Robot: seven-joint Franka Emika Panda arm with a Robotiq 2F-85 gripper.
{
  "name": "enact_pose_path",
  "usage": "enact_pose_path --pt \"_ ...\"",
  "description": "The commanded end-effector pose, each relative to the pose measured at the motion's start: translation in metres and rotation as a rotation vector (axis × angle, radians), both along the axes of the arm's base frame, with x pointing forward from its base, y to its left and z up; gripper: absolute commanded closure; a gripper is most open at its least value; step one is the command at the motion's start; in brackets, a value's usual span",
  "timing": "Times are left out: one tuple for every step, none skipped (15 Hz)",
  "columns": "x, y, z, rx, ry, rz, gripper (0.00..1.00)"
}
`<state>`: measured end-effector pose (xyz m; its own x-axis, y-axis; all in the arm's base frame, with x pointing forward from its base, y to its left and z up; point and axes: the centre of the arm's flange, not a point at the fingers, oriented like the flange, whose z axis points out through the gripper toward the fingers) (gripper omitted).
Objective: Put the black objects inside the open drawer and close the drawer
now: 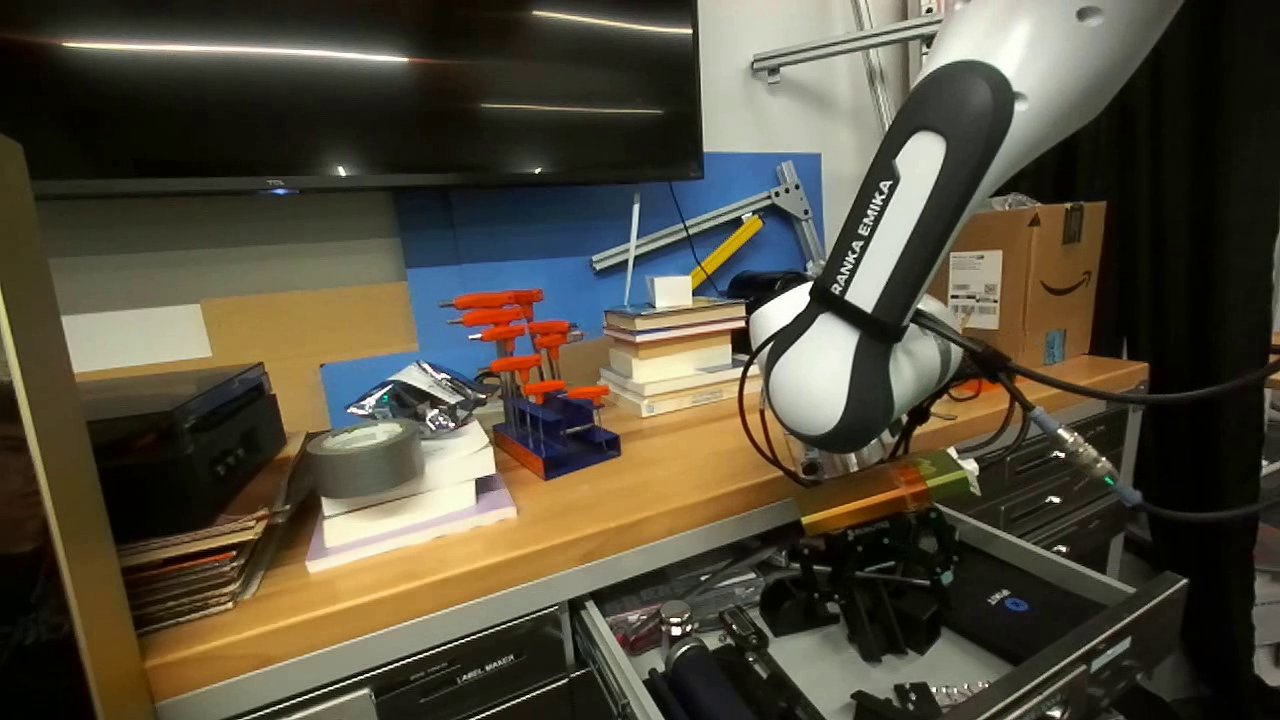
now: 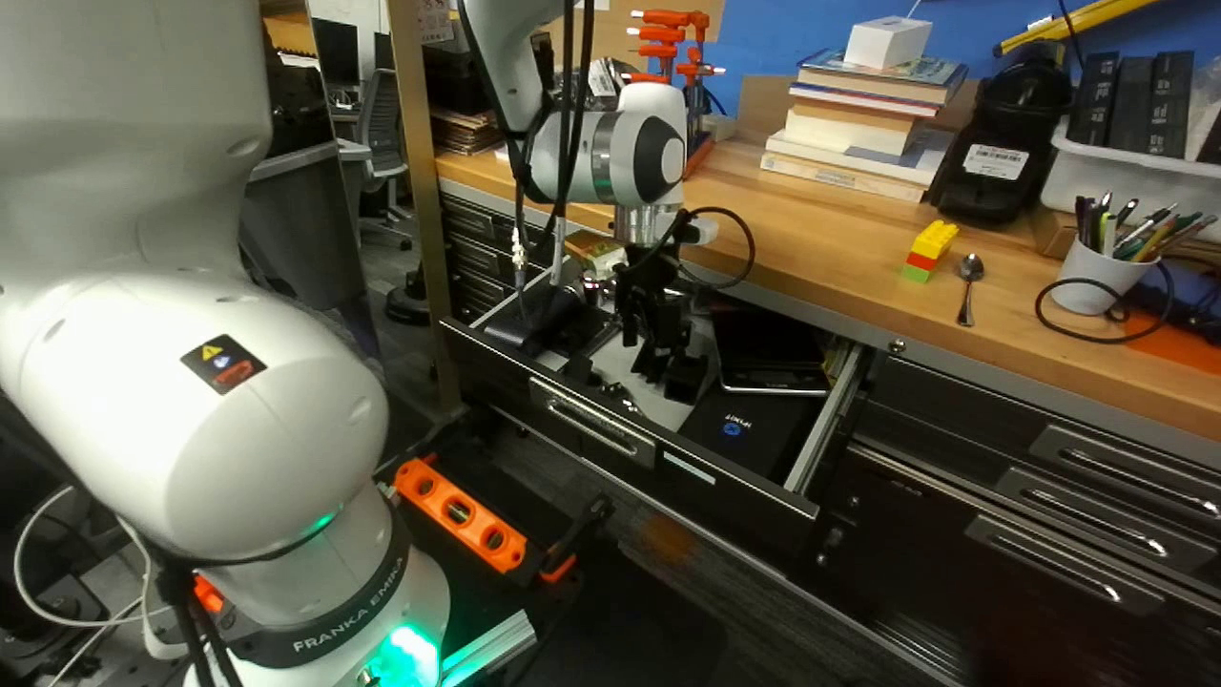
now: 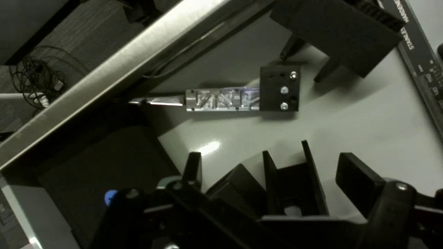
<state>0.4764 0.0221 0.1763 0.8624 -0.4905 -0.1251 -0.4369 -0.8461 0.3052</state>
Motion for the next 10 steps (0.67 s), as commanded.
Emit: enact_pose_path --pt "0.027 0.008 -0.011 -0.035 -0.054 0.003 0.00" --pt "0.030 0.008 -0.013 -0.032 -0.060 -0.001 0.00" --pt "0.034 0.007 -0.016 -0.025 -0.063 -0.007 0.00" --pt "0.036 0.005 -0.018 -0.019 -0.062 -0.010 0.00" --pt "0.037 0.002 -0.020 -0.009 -0.063 -0.009 0.25" --pt "0.038 0.000 -0.022 0.002 -0.061 -0.009 0.26" --pt "0.037 -0.002 -0.023 0.004 -0.062 -0.018 0.35" --pt "0.036 -0.003 -0.025 0.006 -0.060 -0.025 0.43" --pt "0.035 -0.004 -0.023 0.007 -0.059 -0.030 0.50" --pt "0.033 -0.005 -0.023 0.011 -0.057 -0.034 0.58"
